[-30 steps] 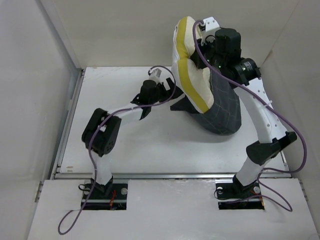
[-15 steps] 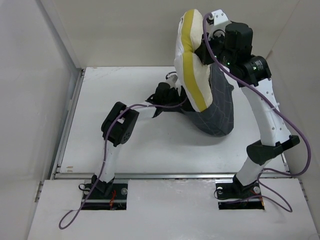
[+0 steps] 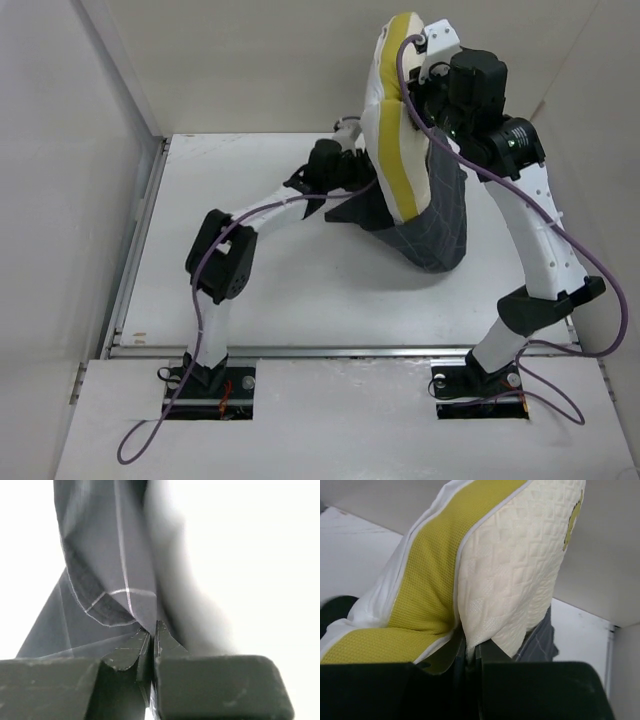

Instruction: Put the pillow into the pillowcase

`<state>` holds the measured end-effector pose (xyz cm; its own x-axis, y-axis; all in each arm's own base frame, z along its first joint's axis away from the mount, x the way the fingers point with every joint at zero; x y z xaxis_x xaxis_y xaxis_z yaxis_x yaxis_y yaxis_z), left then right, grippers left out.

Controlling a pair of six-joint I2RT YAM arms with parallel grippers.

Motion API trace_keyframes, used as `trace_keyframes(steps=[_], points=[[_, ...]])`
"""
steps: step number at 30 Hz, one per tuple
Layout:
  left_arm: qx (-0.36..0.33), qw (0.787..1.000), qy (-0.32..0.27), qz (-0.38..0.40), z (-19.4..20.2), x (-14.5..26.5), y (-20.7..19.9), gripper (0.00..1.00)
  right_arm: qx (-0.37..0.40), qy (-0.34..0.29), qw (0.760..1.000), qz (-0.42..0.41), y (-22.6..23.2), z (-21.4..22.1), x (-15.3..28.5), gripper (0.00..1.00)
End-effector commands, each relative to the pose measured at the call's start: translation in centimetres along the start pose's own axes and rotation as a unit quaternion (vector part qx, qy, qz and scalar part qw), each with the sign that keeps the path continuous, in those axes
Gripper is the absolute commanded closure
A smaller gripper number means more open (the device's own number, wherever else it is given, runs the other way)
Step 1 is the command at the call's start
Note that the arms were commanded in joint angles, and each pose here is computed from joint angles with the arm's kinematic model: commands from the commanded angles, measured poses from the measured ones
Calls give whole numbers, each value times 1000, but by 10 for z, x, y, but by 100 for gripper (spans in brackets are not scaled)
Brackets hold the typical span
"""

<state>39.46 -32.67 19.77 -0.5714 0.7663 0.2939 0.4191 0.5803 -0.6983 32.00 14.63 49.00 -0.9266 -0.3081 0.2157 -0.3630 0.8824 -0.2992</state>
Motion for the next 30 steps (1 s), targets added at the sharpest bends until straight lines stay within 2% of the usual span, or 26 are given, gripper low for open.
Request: trace_keyframes(steps=[1, 2, 5, 8, 10, 13, 15, 16, 17, 18, 19, 20, 23, 25, 26, 28, 29, 30], points=[[-106, 976, -173, 73, -115, 92, -123, 100, 38, -80, 984, 157, -39, -39, 45, 100], [-114, 972, -192, 72, -127, 107, -137, 100, 40, -72, 981, 174, -41, -37, 44, 100], [-137, 969, -184, 86, -141, 127, -159, 100, 44, -41, 977, 206, -34, -24, 35, 100], [-136, 974, -162, 75, -136, 126, -155, 100, 63, -14, 970, 233, -27, -11, 28, 100], [-129, 979, -147, 56, -127, 117, -143, 100, 77, -3, 973, 217, -20, -5, 20, 100], [-100, 986, -129, 33, -109, 110, -112, 100, 88, -23, 992, 92, 12, 8, -6, 100], [-74, 988, -130, 30, -99, 110, -93, 100, 99, -55, 993, -18, 45, 10, -20, 100], [-60, 989, -130, 23, -95, 113, -83, 100, 106, -47, 992, -46, 60, 16, -33, 100], [-40, 992, -117, 3, -80, 108, -52, 100, 108, -50, 991, -65, 70, 15, -39, 100], [-26, 993, -117, 0, -75, 112, -41, 100, 108, -78, 985, -105, 83, 3, -40, 100], [-14, 995, -100, 10, -65, 112, -28, 100, 116, -55, 981, -147, 101, 15, -60, 100], [8, 995, -99, 3, -50, 118, -7, 100, 123, -66, 968, -208, 114, 6, -56, 100], [43, 995, -90, -21, -26, 125, 28, 100, 149, -39, 952, -264, 160, 19, -88, 100], [82, 992, -90, -42, -10, 134, 56, 100, 175, -44, 938, -295, 193, 15, -89, 100], [92, 992, -82, -34, -6, 137, 61, 100, 182, -18, 932, -313, 211, 31, -98, 100], [113, 990, -80, -40, 0, 144, 75, 100, 186, -12, 922, -340, 226, 37, -96, 92], [113, 990, -80, -40, 2, 145, 76, 100, 186, -2, 907, -378, 238, 48, -93, 87], [109, 989, -91, -36, -4, 150, 73, 100, 181, -16, 901, -394, 234, 41, -83, 81]])
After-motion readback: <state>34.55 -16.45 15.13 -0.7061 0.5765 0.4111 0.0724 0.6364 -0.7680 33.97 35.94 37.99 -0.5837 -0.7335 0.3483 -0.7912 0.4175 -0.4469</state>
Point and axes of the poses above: each gripper's point midway between its finger pads, its own x axis back along the fingers, its own y axis along the line the jaws close on, z = x × y, the point moved 10 cm from there along x, back along the fingers, and after that the axes turned 9 degrees about x, right-handed, at the moved point
